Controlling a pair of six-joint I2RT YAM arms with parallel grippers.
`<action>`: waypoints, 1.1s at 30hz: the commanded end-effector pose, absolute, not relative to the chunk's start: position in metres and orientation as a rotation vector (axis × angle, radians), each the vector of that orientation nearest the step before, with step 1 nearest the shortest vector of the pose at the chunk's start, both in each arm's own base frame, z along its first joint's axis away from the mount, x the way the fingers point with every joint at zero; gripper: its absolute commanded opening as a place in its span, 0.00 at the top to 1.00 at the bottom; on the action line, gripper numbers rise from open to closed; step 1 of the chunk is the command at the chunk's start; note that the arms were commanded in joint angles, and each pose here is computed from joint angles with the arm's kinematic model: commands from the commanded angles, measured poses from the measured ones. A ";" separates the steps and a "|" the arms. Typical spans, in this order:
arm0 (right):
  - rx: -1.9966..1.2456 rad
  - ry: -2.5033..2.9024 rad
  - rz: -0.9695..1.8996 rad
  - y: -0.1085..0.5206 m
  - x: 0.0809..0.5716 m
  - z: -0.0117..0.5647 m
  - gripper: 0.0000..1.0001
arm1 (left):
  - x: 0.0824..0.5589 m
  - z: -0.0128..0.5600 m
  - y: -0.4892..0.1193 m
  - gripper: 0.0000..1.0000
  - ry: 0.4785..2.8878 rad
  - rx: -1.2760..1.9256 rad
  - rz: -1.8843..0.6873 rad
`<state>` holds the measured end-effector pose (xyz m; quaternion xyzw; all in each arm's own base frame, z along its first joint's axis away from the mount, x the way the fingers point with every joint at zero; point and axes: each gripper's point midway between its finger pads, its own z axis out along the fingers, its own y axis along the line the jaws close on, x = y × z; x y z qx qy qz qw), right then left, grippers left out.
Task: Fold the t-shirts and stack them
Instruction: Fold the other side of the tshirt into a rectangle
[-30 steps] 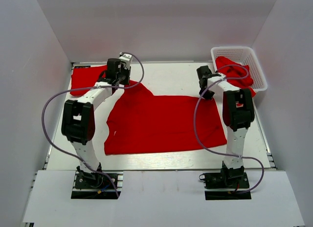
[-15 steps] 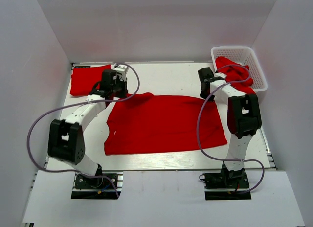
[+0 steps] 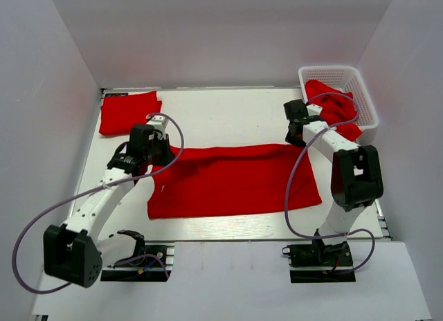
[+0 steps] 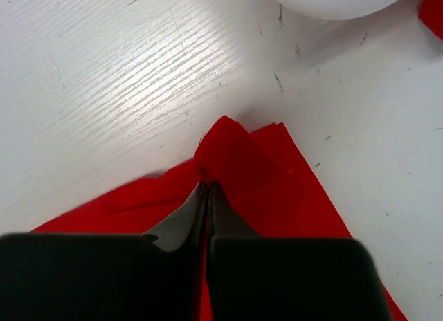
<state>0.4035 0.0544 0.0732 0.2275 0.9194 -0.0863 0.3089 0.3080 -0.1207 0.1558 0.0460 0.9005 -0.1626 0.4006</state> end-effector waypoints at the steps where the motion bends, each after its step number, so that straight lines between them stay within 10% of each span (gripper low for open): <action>1: 0.548 2.382 -0.198 0.055 0.404 0.095 1.00 | 0.293 0.172 -0.114 1.00 2.258 0.067 -0.402; 15: 0.424 2.408 -0.164 0.059 0.399 0.113 1.00 | 0.289 0.212 -0.108 1.00 2.195 0.057 -0.384; 33: 0.375 2.494 -0.094 0.057 0.339 0.087 1.00 | 0.199 0.111 -0.116 1.00 2.547 -0.130 -0.574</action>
